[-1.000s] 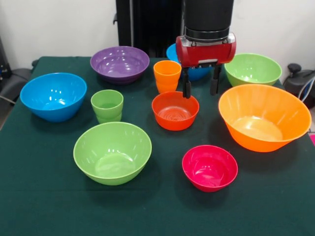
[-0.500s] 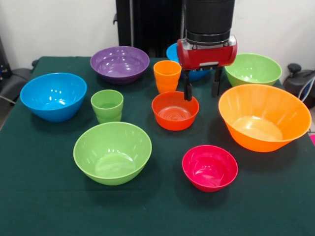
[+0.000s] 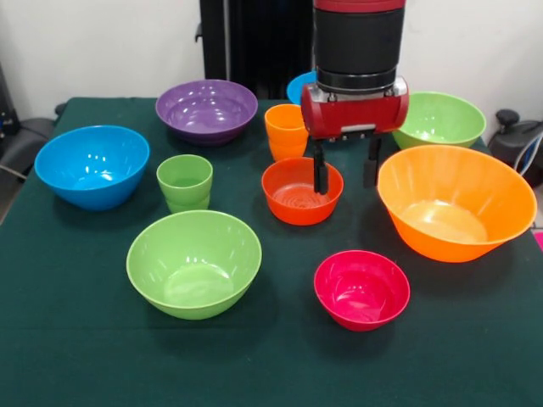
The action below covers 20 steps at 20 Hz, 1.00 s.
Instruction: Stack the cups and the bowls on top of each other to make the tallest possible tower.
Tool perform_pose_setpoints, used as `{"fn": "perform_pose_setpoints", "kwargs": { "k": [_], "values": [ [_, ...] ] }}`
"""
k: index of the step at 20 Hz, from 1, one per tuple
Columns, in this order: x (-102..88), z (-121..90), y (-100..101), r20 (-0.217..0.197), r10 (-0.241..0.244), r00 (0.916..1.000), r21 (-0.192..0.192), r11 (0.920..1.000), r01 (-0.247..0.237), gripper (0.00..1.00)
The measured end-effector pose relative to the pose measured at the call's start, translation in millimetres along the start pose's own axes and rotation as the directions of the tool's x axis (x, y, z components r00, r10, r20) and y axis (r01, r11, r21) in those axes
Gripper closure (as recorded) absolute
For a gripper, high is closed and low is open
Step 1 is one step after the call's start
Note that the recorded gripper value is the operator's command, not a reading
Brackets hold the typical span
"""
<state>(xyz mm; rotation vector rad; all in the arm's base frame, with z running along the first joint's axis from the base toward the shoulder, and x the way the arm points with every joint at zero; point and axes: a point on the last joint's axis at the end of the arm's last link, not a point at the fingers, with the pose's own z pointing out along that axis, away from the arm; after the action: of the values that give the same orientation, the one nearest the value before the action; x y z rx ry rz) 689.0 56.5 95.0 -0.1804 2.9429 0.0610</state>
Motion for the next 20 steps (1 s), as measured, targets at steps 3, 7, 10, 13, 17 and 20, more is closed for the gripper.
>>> {"fn": "perform_pose_setpoints", "kwargs": {
  "k": [3,7,10,13,17,20],
  "values": [
    [-3.6,5.3,-3.4,0.004,0.005,1.0,0.0,1.0,-0.005,0.0],
    [-2.6,14.4,-7.3,0.003,0.012,0.9999,0.002,0.9999,-0.012,0.0],
    [2.7,25.1,-11.7,-0.006,0.019,0.9998,0.005,0.9998,-0.019,0.0],
    [14.3,39.2,-17.1,-0.031,0.028,0.9991,0.01,0.9996,-0.028,0.0],
    [30.3,57.2,-21.6,-0.069,0.038,0.9969,0.011,0.9992,-0.038,0.0],
    [44.4,71.9,-25.5,-0.099,0.045,0.9941,0.015,0.9989,-0.044,0.0]
  ]
}}
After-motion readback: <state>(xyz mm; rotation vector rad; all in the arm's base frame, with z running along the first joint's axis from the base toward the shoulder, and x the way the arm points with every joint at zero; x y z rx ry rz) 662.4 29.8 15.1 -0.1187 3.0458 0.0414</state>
